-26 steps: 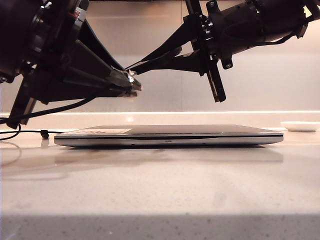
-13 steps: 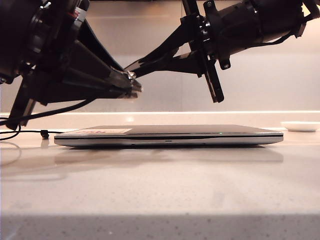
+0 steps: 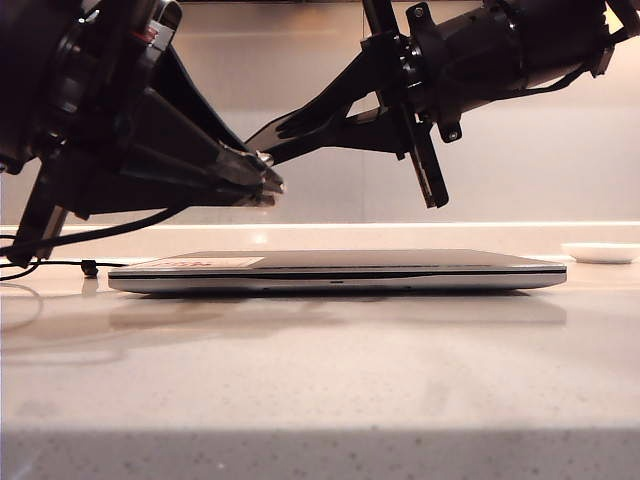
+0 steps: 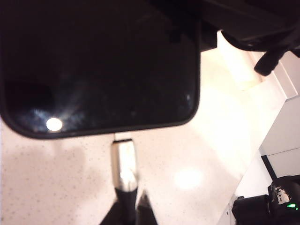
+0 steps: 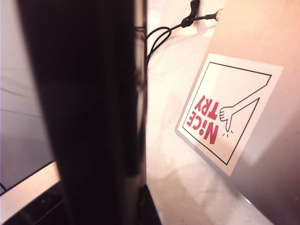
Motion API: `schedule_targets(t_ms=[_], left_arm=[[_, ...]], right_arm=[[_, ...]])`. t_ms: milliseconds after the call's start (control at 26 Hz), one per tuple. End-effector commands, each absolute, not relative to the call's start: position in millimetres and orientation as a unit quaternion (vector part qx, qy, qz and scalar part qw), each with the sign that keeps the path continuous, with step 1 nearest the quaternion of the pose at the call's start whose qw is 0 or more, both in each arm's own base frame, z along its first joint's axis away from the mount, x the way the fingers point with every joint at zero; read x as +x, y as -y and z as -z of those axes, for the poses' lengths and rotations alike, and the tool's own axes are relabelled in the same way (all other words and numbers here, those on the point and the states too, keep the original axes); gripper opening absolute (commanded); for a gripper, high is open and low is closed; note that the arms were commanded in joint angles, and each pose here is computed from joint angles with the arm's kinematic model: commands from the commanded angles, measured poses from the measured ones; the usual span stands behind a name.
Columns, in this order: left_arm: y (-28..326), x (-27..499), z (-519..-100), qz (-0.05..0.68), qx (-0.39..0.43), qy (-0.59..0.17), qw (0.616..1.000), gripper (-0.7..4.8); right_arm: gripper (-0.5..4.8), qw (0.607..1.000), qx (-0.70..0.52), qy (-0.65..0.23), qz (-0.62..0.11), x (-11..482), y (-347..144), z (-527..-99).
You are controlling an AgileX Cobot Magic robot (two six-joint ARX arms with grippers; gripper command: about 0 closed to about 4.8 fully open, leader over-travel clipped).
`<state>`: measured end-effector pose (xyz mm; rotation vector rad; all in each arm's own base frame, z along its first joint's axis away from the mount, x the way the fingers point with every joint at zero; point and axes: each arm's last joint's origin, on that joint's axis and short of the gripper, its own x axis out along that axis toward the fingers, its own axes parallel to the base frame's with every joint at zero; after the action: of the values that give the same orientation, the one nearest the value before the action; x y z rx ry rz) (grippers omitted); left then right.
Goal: Pick up the charging cable and the phone, plug the charging cable into the charging port on the phone, and finally place them back on the table.
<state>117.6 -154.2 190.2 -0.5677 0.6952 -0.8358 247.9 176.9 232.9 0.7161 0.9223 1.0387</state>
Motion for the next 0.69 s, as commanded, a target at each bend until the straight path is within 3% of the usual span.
schedule_targets(t_ms=[38, 385, 692], left_arm=[[155.4, 119.0, -197.2, 0.401, -0.271, -0.297, 0.823, -0.06], [155.5, 119.1, -197.6, 0.402, -0.272, -0.295, 0.823, -0.06], [156.2, 119.7, -201.0, 0.41, -0.28, -0.279, 0.822, -0.06]], right_arm=[[-0.06, 0.699, 0.312, -0.416, -0.49, 245.0, -178.5, -235.5], [-0.06, 0.682, 0.336, -0.461, -0.458, 243.2, -176.4, -229.8], [-0.06, 0.69, 0.336, -0.441, -0.465, 245.2, -176.7, -233.4]])
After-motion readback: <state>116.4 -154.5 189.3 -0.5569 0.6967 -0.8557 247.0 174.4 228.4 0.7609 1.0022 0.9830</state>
